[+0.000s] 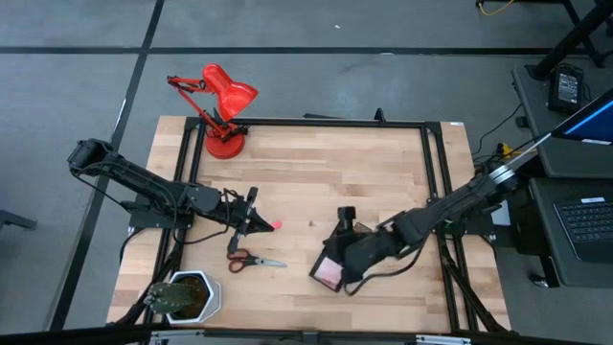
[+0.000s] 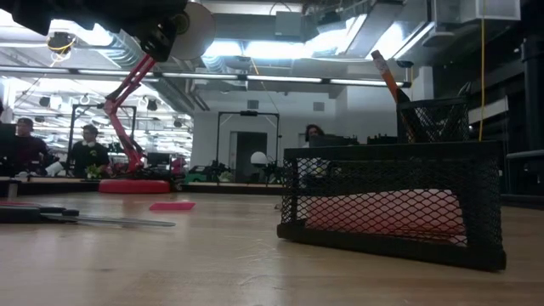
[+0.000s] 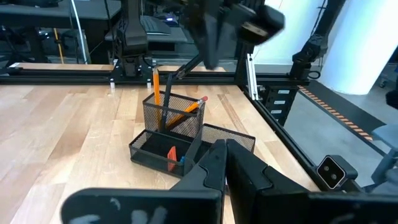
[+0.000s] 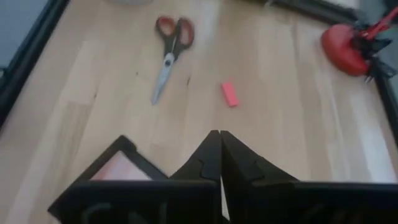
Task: Pick and place office supplies into organizer
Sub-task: Put the pink binder clip into the desk organizer
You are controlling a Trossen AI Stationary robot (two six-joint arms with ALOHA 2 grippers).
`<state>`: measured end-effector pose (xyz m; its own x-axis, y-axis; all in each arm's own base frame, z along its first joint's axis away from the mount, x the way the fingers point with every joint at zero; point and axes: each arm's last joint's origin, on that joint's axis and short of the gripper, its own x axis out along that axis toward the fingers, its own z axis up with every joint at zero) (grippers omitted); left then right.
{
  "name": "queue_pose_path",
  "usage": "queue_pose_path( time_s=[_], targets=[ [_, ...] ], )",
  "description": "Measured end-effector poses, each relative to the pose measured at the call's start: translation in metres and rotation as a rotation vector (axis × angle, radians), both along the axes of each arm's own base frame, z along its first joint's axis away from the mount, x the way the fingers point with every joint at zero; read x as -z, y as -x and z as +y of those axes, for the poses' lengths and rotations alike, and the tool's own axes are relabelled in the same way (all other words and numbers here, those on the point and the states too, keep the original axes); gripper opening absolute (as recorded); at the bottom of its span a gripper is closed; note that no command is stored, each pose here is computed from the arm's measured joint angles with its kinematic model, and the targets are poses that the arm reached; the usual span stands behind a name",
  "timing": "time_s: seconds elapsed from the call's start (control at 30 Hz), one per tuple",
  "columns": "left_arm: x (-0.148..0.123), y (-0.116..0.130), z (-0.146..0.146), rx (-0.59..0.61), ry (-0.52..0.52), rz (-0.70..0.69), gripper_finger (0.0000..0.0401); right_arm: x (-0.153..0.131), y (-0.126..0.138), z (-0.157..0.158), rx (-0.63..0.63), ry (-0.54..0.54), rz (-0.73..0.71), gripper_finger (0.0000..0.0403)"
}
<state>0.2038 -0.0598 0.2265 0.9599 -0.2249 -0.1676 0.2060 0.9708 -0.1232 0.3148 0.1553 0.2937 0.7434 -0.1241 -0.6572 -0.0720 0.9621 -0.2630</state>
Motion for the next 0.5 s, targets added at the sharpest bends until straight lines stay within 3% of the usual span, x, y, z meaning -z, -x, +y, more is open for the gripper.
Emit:
queue_pose_path(
  time_s=[0.5],
  targets=[
    [0.000, 0.000, 0.000, 0.000, -0.001, 0.003, 0.0006, 0.019, 0.064, -0.062, 0.003, -0.025, -0.315, 0.0005]
  ],
)
